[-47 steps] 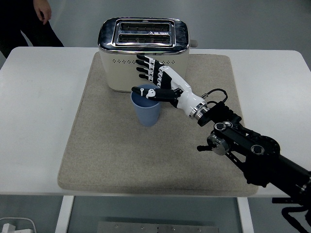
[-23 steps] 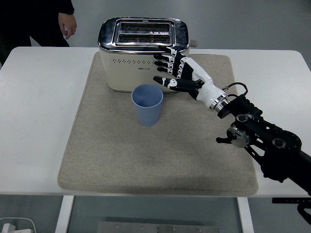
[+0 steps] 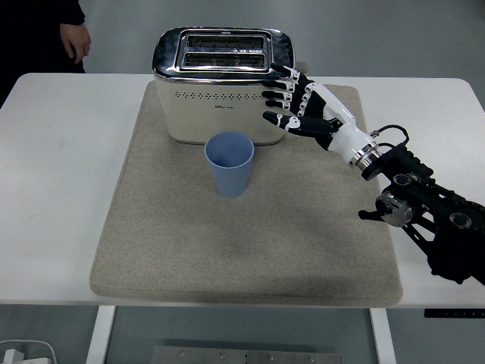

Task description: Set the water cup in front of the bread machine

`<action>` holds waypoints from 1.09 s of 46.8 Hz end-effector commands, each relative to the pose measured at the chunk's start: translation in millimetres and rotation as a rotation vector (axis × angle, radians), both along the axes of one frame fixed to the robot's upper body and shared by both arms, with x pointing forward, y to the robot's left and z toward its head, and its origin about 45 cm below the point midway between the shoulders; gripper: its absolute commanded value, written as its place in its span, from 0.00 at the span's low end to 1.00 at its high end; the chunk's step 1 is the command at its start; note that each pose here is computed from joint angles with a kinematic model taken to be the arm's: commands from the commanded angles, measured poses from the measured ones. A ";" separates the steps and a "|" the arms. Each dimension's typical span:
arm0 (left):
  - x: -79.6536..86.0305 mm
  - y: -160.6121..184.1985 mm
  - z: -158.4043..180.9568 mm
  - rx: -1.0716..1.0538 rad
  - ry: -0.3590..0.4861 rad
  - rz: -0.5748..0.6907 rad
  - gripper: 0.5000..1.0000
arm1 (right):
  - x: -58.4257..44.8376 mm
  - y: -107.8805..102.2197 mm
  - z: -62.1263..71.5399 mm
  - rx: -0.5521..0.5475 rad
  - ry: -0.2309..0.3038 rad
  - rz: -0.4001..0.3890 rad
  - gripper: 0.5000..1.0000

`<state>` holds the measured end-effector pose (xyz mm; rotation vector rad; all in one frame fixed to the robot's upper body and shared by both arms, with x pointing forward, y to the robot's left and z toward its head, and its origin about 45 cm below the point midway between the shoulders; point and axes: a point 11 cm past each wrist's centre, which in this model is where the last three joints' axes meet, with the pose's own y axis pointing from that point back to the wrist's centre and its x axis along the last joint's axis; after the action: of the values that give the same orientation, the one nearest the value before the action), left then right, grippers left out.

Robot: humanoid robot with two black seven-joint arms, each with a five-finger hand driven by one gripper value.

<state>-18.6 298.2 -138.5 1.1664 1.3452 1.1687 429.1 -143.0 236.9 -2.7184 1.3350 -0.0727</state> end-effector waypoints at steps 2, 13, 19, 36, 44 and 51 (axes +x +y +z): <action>0.0 0.0 0.0 0.000 0.000 0.000 1.00 | 0.5 -3.3 1.5 -0.003 -0.004 -0.003 0.85; 0.0 0.0 0.0 0.000 0.000 0.000 1.00 | 2.4 -11.0 5.4 0.004 -0.012 -0.016 0.85; 0.1 0.0 0.0 0.000 0.000 0.001 1.00 | 2.6 -13.5 7.4 0.018 -0.011 -0.008 0.85; 0.0 0.0 0.0 0.000 0.000 0.000 1.00 | 3.6 -34.2 4.5 0.004 -0.004 -0.034 0.85; 0.0 0.0 0.0 0.000 0.000 0.000 1.00 | 6.2 -47.4 6.2 0.030 0.015 -0.060 0.85; 0.0 0.0 0.0 0.000 0.000 0.000 1.00 | 8.4 -59.2 7.5 0.035 0.021 -0.084 0.85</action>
<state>-18.5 298.3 -138.5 1.1663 1.3451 1.1687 436.7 -198.8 244.3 -2.6496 1.4316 -0.0357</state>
